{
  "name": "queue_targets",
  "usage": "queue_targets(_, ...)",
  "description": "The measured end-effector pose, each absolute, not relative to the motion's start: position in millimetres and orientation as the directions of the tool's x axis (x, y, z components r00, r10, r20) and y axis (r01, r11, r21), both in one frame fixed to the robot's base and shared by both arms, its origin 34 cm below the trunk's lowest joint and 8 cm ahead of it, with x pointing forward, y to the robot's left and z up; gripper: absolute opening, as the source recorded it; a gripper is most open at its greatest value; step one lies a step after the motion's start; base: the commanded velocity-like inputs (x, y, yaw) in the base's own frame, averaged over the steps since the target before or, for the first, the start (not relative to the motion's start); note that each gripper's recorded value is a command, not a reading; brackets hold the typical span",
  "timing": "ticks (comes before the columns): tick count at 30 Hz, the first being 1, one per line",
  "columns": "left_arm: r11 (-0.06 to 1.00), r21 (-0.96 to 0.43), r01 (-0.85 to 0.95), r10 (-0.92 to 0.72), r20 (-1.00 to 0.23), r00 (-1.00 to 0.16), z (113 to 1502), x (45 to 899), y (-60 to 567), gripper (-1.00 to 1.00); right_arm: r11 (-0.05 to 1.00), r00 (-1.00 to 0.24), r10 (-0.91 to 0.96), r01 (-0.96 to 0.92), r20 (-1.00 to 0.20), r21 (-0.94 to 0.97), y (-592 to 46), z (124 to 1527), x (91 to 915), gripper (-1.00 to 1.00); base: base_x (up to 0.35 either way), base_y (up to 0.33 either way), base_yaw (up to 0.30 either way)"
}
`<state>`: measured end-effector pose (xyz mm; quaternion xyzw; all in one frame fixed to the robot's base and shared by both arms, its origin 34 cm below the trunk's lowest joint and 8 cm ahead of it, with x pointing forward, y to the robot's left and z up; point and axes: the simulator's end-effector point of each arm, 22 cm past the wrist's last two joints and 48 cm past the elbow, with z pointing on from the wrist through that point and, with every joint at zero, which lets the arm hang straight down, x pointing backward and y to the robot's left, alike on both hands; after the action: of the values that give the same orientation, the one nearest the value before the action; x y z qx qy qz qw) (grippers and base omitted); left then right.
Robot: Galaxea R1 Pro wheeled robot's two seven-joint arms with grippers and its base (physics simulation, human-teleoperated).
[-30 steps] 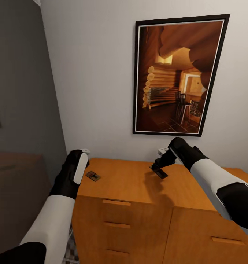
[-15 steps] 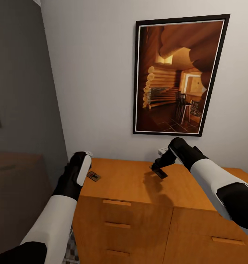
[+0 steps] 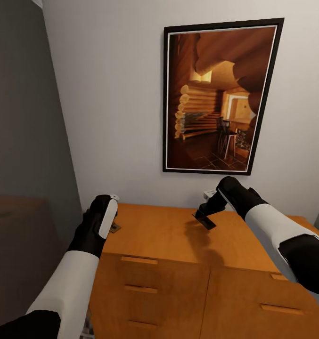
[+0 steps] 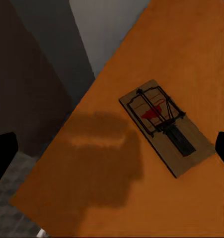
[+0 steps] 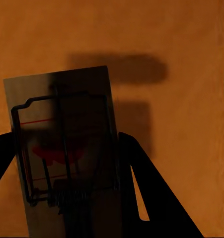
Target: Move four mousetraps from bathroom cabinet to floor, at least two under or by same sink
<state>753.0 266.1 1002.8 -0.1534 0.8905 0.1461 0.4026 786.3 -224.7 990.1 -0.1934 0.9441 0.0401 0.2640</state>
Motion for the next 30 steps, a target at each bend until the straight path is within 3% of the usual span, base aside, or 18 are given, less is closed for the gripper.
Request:
queue_targets(20,0.909,0.137,-0.393,-0.155,-0.765,-0.625,1004.6,753.1,266.8,1.0,0.922,-0.786,-0.344,-0.385,-0.513,-0.029,-226.2,989.9,786.3,-1.0,0.0,-0.04,0.067)
queue_targets(30,0.914,0.128,-0.385,-0.16,-0.758,-0.632,1001.1,753.0,263.1,1.0,0.922,-0.786,-0.345,-0.387,-0.514,-0.028,-224.8,990.3,785.9,-1.0,0.192,-0.149,0.001)
